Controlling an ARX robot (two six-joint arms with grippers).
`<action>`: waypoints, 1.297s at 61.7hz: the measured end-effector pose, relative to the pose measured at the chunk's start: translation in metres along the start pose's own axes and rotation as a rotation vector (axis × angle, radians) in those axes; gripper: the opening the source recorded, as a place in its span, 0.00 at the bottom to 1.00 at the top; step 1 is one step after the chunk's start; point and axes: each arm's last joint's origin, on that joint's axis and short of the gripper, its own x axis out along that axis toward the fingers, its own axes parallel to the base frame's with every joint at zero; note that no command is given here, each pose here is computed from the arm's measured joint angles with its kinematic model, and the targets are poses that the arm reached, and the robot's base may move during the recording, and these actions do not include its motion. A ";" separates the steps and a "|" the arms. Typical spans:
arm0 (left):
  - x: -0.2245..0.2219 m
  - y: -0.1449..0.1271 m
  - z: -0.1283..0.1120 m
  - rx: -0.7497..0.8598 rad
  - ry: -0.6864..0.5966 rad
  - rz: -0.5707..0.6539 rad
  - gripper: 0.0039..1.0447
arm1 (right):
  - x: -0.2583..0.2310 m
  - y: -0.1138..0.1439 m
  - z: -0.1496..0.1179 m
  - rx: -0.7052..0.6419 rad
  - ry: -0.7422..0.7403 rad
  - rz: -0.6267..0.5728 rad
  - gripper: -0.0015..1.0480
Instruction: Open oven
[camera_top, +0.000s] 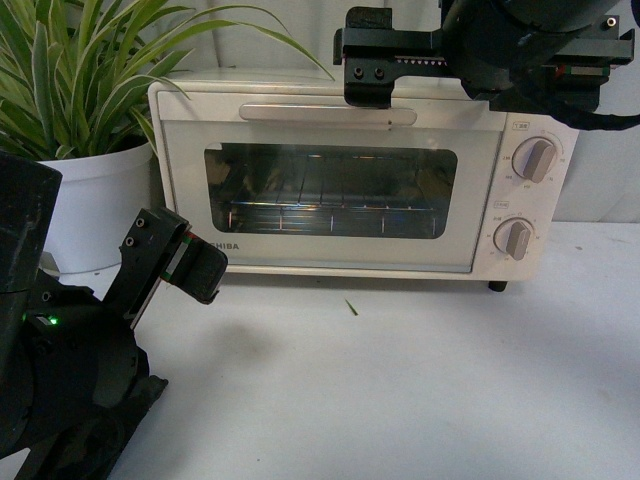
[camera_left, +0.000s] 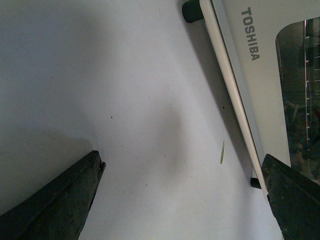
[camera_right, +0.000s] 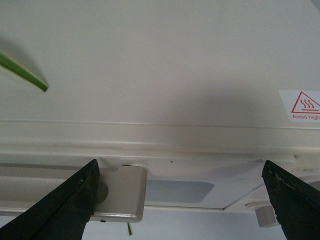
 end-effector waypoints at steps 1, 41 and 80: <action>0.000 0.000 0.000 0.000 0.000 0.000 0.94 | -0.001 0.000 -0.001 -0.003 -0.001 0.006 0.91; -0.001 0.001 0.001 0.001 -0.001 0.013 0.94 | -0.032 -0.020 -0.079 0.006 0.000 0.144 0.91; -0.004 0.005 0.002 0.050 -0.004 0.023 0.94 | -0.062 -0.035 -0.114 -0.038 0.055 0.220 0.91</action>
